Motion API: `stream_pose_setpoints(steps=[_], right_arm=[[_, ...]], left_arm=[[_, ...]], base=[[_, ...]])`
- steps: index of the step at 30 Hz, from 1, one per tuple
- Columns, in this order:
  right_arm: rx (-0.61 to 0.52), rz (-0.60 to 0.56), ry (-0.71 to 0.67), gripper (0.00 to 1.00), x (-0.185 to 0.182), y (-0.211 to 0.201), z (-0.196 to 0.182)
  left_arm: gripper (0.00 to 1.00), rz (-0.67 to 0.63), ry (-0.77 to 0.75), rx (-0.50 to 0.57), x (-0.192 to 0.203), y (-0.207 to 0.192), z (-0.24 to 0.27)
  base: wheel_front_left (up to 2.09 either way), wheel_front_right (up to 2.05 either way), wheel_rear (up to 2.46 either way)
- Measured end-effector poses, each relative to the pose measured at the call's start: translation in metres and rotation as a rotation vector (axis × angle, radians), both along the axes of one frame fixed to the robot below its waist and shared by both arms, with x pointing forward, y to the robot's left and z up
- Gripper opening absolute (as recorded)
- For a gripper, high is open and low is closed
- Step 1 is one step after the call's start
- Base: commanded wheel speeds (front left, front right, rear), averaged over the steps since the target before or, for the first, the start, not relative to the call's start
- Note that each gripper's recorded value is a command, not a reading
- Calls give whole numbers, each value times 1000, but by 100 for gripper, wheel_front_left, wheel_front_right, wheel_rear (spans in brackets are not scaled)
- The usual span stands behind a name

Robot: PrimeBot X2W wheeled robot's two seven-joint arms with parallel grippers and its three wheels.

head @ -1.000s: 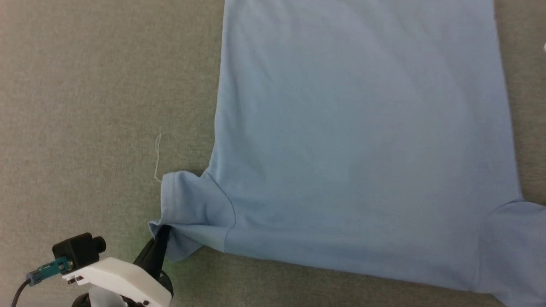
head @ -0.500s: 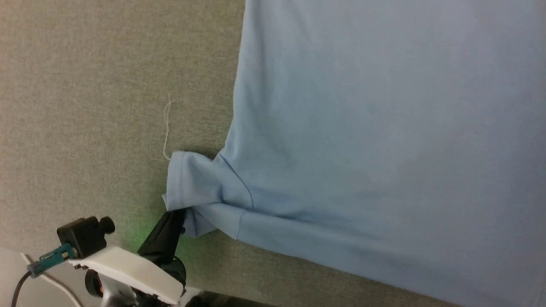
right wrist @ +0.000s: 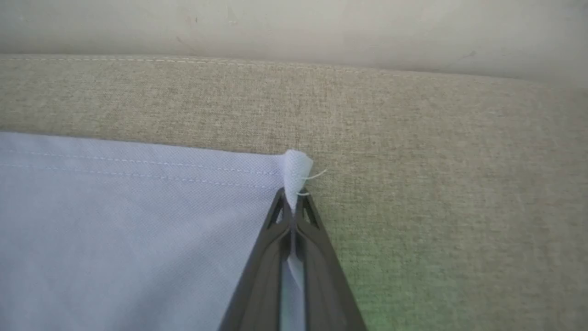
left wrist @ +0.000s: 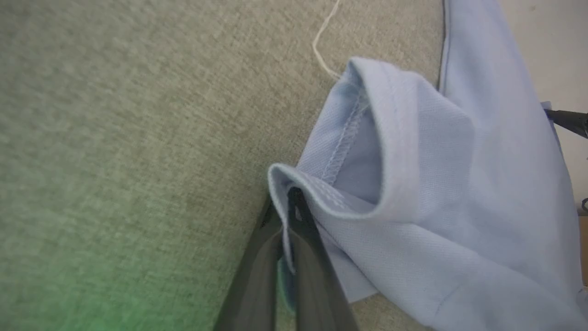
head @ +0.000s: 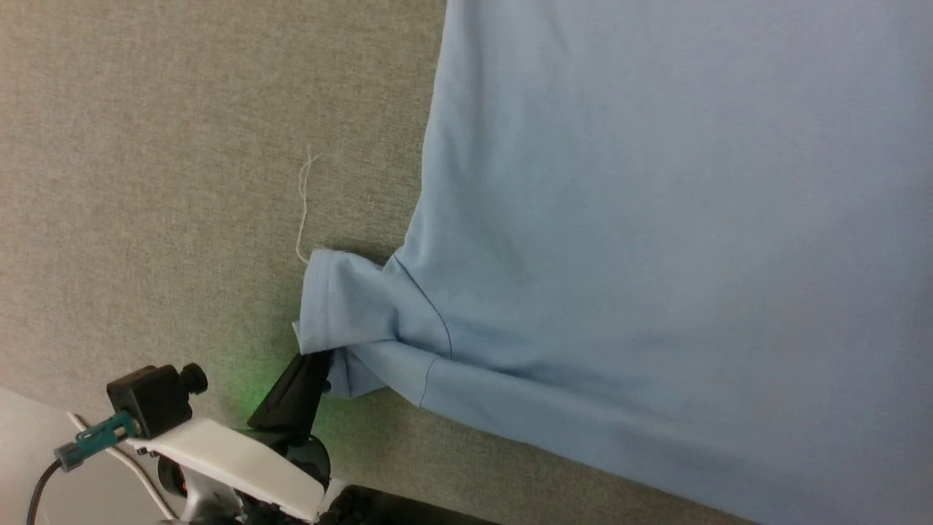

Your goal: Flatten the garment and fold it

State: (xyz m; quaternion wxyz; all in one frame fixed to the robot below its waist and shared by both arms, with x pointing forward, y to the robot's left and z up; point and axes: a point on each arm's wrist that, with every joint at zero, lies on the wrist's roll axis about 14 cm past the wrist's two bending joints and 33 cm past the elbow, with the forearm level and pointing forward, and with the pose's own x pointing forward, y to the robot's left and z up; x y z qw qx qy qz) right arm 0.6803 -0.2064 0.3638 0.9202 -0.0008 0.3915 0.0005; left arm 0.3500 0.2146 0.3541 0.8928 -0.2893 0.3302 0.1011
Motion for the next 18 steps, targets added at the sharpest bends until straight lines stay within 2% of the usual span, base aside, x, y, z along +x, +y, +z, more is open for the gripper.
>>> stream_pose_setpoints(steps=[4,10,14,18], right_arm=[[-39,2,-127,0,-7,-8,10],[-52,7,-446,0,-29,-13,54],[-53,-17,-539,0,-67,-25,66],[-64,-76,-570,0,-113,-48,78]], left_arm=[[0,-4,-10,6,-2,1,4],[0,14,-9,27,-12,8,15],[0,36,23,33,-34,12,20],[0,29,16,28,-50,11,31]], base=[[0,0,0],[0,0,0],[0,0,0],[0,0,0]])
